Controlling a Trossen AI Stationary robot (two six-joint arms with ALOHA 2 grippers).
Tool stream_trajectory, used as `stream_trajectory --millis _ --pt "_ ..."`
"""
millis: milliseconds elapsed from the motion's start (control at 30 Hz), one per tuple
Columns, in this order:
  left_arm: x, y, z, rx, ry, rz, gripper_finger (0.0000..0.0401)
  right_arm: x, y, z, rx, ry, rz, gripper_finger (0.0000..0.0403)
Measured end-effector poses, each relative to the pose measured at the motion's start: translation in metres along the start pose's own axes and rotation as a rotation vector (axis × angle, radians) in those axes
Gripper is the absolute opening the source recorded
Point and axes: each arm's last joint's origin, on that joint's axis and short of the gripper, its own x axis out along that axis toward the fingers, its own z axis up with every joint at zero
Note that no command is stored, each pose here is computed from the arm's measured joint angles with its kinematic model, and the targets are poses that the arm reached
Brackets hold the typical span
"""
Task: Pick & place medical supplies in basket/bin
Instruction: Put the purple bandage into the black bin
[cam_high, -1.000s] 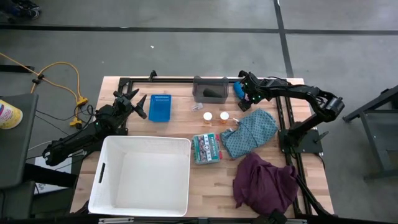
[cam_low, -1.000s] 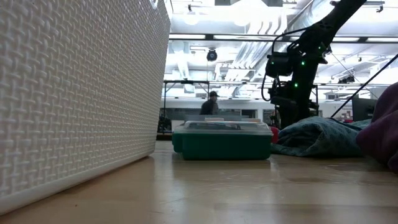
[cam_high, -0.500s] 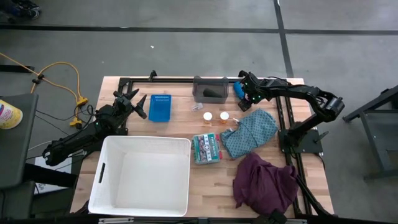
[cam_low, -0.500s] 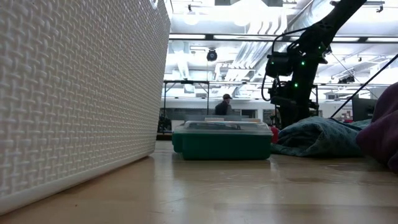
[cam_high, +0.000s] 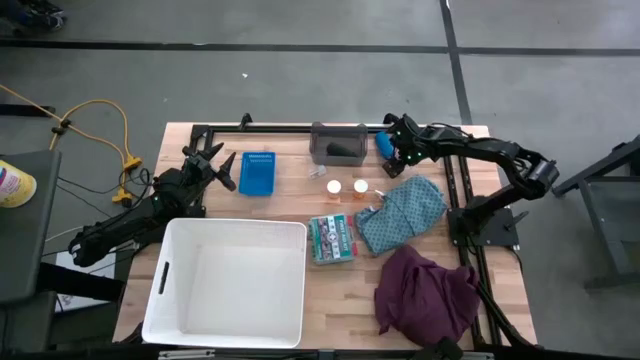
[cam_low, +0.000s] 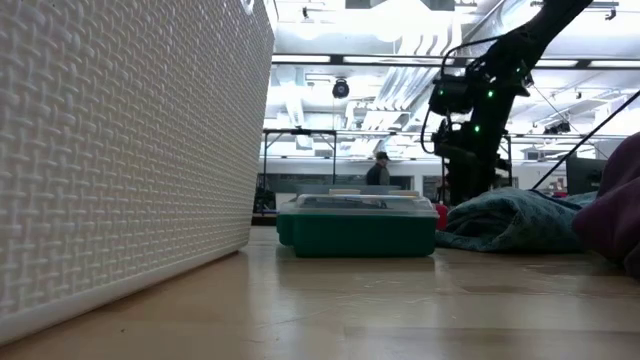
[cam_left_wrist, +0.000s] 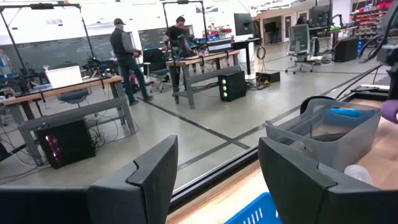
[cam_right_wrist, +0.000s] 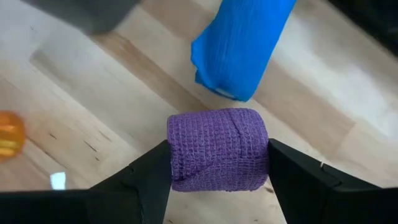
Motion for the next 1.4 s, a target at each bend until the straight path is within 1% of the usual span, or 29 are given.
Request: stream_trajectory --millis 367,500,567,700,867,1000,1167,1267,1400 --pt "0.0 0.0 0.0 0.0 0.0 0.0 0.0216 -0.059 -0.003 -0.003 -0.002 -0.204 0.026 0.0228" --pt "0.0 0.0 0.0 0.0 0.0 0.0 0.0216 -0.07 -0.004 -0.006 -0.001 -0.238 0.033 0.0228" --pt "0.0 0.0 0.0 0.0 0.0 0.0 0.0216 -0.072 -0.003 -0.006 -0.003 -0.251 0.055 0.0228" --pt "0.0 0.0 0.0 0.0 0.0 0.0 0.0216 -0.072 0.004 0.0 -0.027 -0.303 0.111 0.0229" --pt "0.0 0.0 0.0 0.0 0.0 0.0 0.0216 -0.07 0.022 0.012 -0.076 -0.418 0.167 0.0229" --pt "0.0 0.0 0.0 0.0 0.0 0.0 0.0216 -0.061 0.039 0.025 -0.108 -0.512 0.192 0.0229" --pt "0.0 0.0 0.0 0.0 0.0 0.0 0.0216 -0.042 0.054 0.04 -0.118 -0.613 0.213 0.0229" --pt "0.0 0.0 0.0 0.0 0.0 0.0 0.0216 -0.032 0.059 0.052 -0.096 -0.617 0.21 0.0229" --pt "0.0 0.0 0.0 0.0 0.0 0.0 0.0216 -0.022 0.07 0.072 -0.084 -0.606 0.172 0.0229"
